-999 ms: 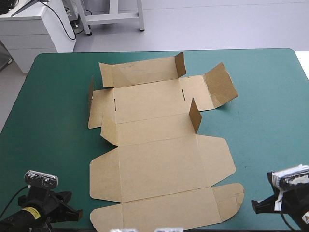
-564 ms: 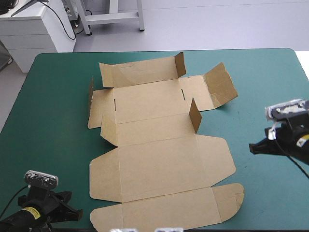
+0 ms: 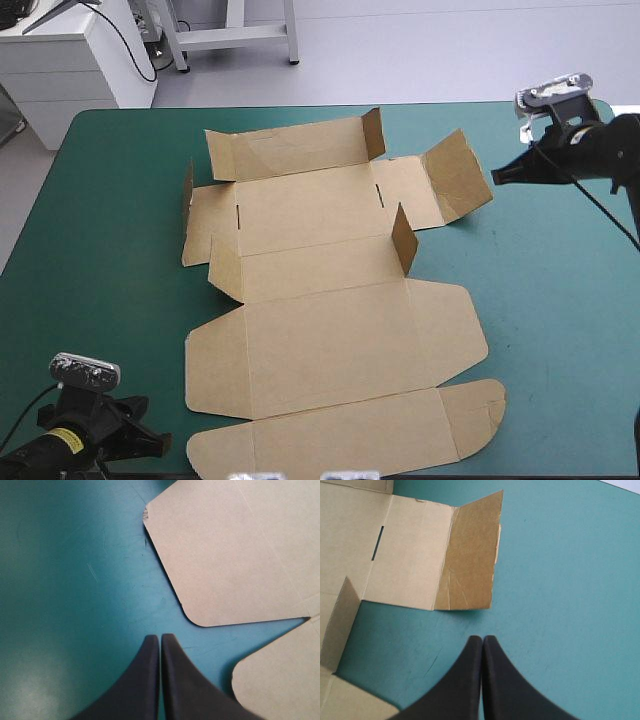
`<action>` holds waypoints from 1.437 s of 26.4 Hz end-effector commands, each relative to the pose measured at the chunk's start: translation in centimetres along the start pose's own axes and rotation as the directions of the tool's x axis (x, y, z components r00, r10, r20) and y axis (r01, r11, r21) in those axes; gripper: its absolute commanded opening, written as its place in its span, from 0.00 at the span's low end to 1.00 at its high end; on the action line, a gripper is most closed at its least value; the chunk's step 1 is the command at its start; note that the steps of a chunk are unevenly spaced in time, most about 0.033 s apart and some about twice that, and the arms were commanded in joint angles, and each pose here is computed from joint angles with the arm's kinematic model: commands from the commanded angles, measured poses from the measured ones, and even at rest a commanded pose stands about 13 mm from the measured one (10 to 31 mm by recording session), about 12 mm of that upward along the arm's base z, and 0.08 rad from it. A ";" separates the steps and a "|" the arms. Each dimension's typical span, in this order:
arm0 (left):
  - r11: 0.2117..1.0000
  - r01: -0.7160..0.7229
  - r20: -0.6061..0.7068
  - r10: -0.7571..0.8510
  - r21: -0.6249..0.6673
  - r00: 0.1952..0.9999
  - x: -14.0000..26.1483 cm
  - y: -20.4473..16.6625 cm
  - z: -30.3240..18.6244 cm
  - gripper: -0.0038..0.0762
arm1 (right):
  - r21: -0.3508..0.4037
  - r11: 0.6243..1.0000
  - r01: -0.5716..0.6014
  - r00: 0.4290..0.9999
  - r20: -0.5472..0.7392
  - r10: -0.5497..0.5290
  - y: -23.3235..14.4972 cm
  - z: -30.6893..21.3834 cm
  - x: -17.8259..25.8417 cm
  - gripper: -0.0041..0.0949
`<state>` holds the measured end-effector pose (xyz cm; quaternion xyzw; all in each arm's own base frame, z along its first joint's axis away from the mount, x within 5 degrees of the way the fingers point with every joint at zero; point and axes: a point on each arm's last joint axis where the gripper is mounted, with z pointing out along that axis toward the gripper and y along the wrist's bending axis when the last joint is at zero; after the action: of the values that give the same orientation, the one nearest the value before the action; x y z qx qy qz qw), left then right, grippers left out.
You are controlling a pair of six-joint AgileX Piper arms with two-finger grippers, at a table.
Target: Fold the box
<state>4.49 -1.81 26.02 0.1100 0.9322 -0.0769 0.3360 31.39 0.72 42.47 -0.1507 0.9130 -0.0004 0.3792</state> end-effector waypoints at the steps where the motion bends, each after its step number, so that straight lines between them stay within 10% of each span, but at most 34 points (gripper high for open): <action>1: 1.000 0.012 0.061 -0.013 0.011 0.998 -0.9 -0.1 -0.4 0.04 | 0.013 0.999 0.037 0.998 0.054 -0.037 -0.9 1.1 -2.9 0.03; 12: 1.000 0.012 0.061 -0.013 0.011 0.998 -0.9 -0.1 -0.4 0.04 | -0.128 0.990 0.063 0.998 -0.017 -0.066 -1.9 12.0 -4.7 0.59; 38: 1.000 0.012 0.061 -0.013 0.011 0.998 -0.9 -0.1 -0.4 0.04 | -0.257 0.965 -0.056 0.986 -0.164 0.014 -4.4 19.2 -1.2 0.61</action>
<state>4.49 -1.81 26.02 0.1100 0.9322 -0.0769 0.3361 47.10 -1.24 26.70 -0.1803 0.9504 0.0992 0.2331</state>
